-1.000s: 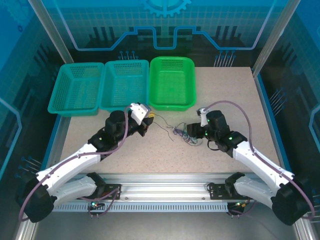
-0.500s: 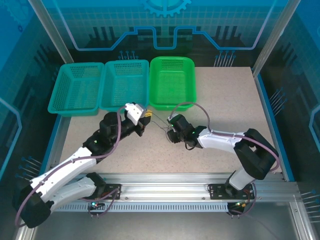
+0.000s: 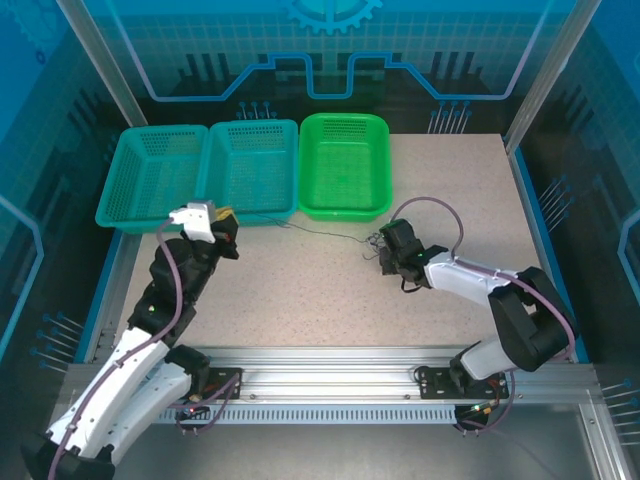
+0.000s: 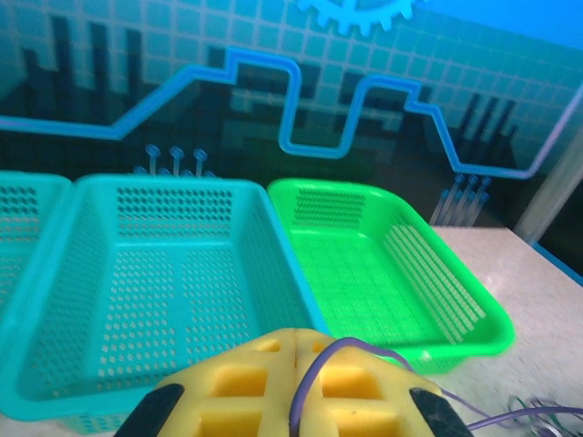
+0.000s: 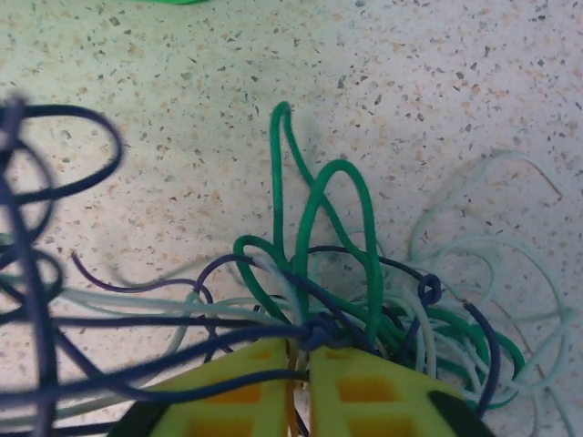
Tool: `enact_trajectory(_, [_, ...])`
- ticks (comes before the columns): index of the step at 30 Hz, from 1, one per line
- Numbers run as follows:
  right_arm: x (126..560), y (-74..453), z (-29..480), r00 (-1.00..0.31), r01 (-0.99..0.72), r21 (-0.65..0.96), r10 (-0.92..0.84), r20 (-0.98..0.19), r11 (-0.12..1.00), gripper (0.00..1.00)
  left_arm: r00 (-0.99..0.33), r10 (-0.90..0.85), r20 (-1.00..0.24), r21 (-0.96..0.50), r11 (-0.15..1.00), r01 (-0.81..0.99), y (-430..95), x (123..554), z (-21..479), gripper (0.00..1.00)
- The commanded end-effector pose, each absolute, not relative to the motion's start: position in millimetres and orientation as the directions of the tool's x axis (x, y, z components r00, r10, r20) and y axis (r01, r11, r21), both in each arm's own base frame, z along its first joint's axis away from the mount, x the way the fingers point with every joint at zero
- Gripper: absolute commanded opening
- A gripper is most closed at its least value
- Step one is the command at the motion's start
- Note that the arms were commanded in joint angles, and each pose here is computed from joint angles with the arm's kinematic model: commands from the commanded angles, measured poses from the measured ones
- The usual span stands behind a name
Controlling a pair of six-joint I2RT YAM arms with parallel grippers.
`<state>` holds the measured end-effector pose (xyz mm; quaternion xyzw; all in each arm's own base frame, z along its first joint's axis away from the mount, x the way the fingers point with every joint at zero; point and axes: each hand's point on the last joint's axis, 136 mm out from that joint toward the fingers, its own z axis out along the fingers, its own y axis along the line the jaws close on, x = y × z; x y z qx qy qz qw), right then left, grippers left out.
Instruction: Untangle the cables
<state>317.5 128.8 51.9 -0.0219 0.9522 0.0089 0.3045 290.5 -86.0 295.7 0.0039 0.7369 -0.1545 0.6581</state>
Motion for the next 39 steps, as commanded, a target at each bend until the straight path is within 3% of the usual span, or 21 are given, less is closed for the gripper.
enact_trajectory(1, [315,133,69,-0.791,-0.115,0.027,-0.075,-0.608,0.993,0.04,-0.226,-0.212,-0.951,-0.284,0.888,0.363,-120,293,272,0.0])
enact_trajectory(3, [317,134,87,-0.754,-0.144,0.023,-0.094,-0.65,0.989,0.0,-0.258,-0.195,-0.946,-0.29,0.866,0.408,-131,295,256,0.0])
enact_trajectory(8, [318,131,139,-0.66,-0.227,0.043,-0.121,-0.742,0.973,0.0,-0.265,-0.185,-0.946,-0.292,0.839,0.459,-141,292,229,0.44])
enact_trajectory(13, [305,145,179,-0.583,-0.377,0.069,-0.179,-0.793,0.924,0.0,-0.178,-0.155,-0.972,-0.231,0.787,0.572,-157,283,245,0.66])
enact_trajectory(20, [296,151,207,-0.56,-0.417,0.101,-0.167,-0.812,0.903,0.0,-0.108,0.045,-0.993,-0.073,0.486,0.871,-259,251,263,0.74])
enact_trajectory(28, [282,166,218,-0.546,-0.501,0.152,-0.175,-0.82,0.852,0.0,-0.188,0.073,-0.979,-0.139,0.429,0.893,-323,297,239,0.78])
enact_trajectory(31, [280,169,218,-0.546,-0.51,0.165,-0.169,-0.821,0.844,0.0,-0.196,0.048,-0.979,-0.157,0.427,0.89,-335,313,235,0.73])
enact_trajectory(33, [281,167,217,-0.55,-0.495,0.165,-0.161,-0.819,0.853,0.0,-0.198,0.025,-0.98,-0.169,0.425,0.889,-340,320,235,0.51])
enact_trajectory(35, [286,157,212,-0.571,-0.433,0.153,-0.139,-0.809,0.888,0.0,-0.194,-0.004,-0.981,-0.176,0.434,0.883,-338,321,238,0.07])
enact_trajectory(36, [289,149,209,-0.584,-0.384,0.142,-0.12,-0.803,0.912,0.0,-0.187,-0.017,-0.982,-0.175,0.447,0.877,-335,321,240,0.0])
enact_trajectory(39, [299,114,191,-0.635,-0.186,0.104,-0.039,-0.772,0.977,0.0,-0.188,-0.016,-0.982,-0.171,0.503,0.847,-321,319,239,0.0])
